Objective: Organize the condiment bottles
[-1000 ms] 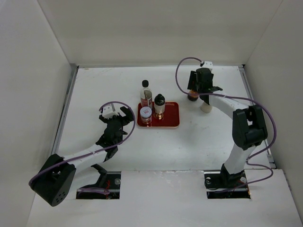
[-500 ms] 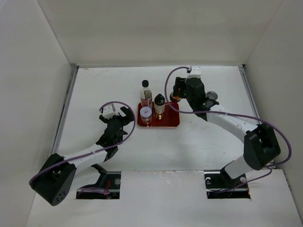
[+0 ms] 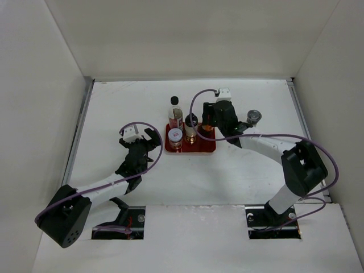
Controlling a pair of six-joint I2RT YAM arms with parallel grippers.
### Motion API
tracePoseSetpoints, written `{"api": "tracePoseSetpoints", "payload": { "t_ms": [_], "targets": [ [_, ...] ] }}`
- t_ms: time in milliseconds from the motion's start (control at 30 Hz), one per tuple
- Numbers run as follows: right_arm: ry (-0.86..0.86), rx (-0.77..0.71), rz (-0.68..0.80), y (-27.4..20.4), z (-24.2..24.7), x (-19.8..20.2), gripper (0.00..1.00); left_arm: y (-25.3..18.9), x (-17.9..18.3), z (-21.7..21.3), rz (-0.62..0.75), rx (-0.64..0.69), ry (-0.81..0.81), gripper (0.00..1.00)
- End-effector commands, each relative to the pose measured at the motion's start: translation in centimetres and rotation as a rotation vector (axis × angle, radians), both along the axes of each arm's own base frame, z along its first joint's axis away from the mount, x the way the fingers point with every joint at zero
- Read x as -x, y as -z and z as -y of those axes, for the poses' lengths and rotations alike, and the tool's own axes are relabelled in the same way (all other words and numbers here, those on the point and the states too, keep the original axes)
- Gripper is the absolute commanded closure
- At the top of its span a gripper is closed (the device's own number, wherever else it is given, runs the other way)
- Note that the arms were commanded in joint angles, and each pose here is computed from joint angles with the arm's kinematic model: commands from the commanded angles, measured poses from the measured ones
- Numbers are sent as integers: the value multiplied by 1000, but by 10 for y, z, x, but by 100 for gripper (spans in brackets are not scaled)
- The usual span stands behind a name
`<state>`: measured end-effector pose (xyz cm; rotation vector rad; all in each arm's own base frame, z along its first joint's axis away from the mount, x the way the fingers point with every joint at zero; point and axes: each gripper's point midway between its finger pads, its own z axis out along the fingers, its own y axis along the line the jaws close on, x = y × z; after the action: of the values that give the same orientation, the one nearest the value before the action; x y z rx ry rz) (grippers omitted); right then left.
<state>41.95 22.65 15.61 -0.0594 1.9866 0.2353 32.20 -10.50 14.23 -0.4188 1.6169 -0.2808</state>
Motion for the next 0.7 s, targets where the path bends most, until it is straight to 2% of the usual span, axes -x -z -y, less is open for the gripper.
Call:
{"api": "tracePoseSetpoints", "payload": {
  "t_ms": [0, 200, 267, 433, 567, 667],
  "targets": [
    [25, -109, 151, -46, -12, -17, 37, -25, -4, 7, 75, 63, 14, 13],
    [32, -86, 127, -31, -14, -16, 27, -26, -3, 6, 77, 64, 13, 13],
    [43, -93, 140, -38, -13, -16, 19, -26, -3, 6, 77, 64, 13, 13],
    [56, -117, 171, -62, -8, -12, 7, -27, -3, 7, 80, 66, 16, 13],
    [95, -143, 198, -84, 8, -2, 5, -26, -3, 7, 77, 65, 16, 13],
    [228, -139, 229, -89, 58, -3, 5, -28, -2, 8, 82, 68, 20, 13]
  ]
}}
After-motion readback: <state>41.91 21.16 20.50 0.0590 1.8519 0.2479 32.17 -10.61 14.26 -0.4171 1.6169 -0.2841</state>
